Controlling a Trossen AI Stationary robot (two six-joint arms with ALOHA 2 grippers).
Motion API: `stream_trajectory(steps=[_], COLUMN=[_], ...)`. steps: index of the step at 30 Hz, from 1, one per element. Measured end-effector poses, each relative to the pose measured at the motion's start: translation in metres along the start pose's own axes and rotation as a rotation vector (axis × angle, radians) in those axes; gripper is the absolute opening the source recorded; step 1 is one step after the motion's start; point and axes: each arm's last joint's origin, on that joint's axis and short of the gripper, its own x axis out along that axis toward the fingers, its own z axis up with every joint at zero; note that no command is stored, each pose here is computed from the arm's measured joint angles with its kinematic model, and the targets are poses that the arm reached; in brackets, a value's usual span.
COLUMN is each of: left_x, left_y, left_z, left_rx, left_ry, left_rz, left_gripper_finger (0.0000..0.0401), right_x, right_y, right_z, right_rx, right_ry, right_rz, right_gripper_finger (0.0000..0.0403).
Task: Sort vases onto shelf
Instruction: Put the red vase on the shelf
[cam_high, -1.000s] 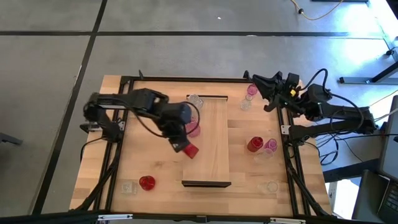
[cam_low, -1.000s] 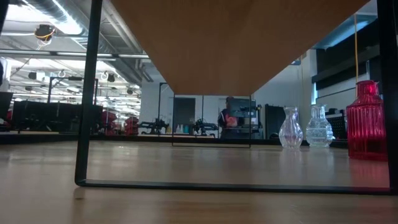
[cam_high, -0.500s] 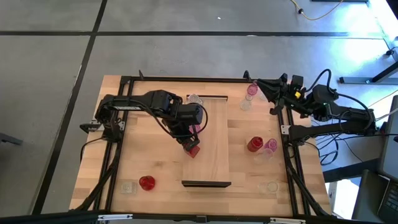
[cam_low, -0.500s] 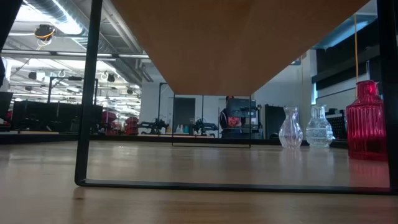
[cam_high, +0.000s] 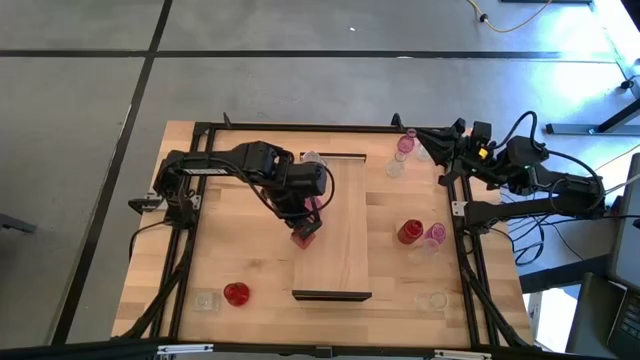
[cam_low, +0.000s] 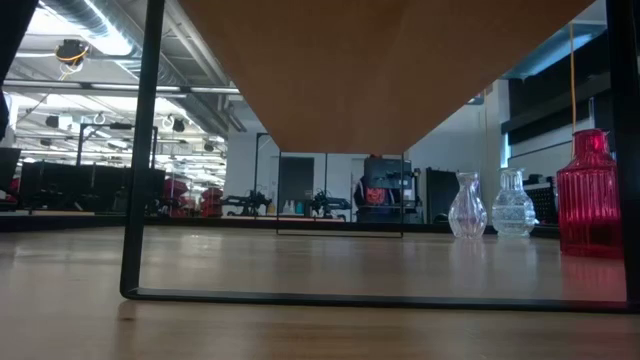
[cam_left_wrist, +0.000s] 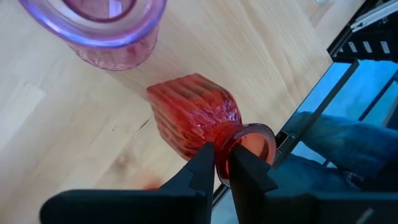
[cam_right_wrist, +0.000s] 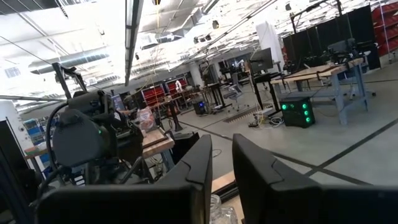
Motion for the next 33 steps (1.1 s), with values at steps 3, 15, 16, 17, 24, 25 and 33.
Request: stream_trajectory(steps=[3,15,16,17,24,25,33], left_x=[0.0,0.0,0.0,0.0,0.002,0.002,0.027], left_y=[0.0,-0.003,-0.003,-0.003,-0.004,-0.004,-0.009], left_z=[0.0,0.003,0.003,0.003,0.005,0.005,0.015], left_rx=[0.016,0.069,0.069,0.069,0.08,0.08,0.088], left_ry=[0.0,-0.03,-0.03,-0.03,-0.039,-0.038,0.008], left_rz=[-0.001,-0.026,-0.026,-0.027,-0.036,-0.035,-0.009], left_gripper_finger=[0.0036,0.0037,0.0037,0.0037,0.0037,0.0037,0.0038], right_x=[0.0,0.0,0.0,0.0,0.0,0.0,0.0], right_y=[0.0,0.0,0.0,0.0,0.0,0.0,0.001], right_z=[0.0,0.0,0.0,0.0,0.0,0.0,0.0], right_rx=[0.0,0.032,0.032,0.032,0.034,0.034,0.036], right_ry=[0.0,0.002,0.002,0.002,0.002,0.002,0.007], right_rz=[0.0,0.007,0.007,0.007,0.007,0.007,0.032], right_gripper_finger=[0.0053,0.0053,0.0053,0.0053,0.0053,0.0053,0.0053])
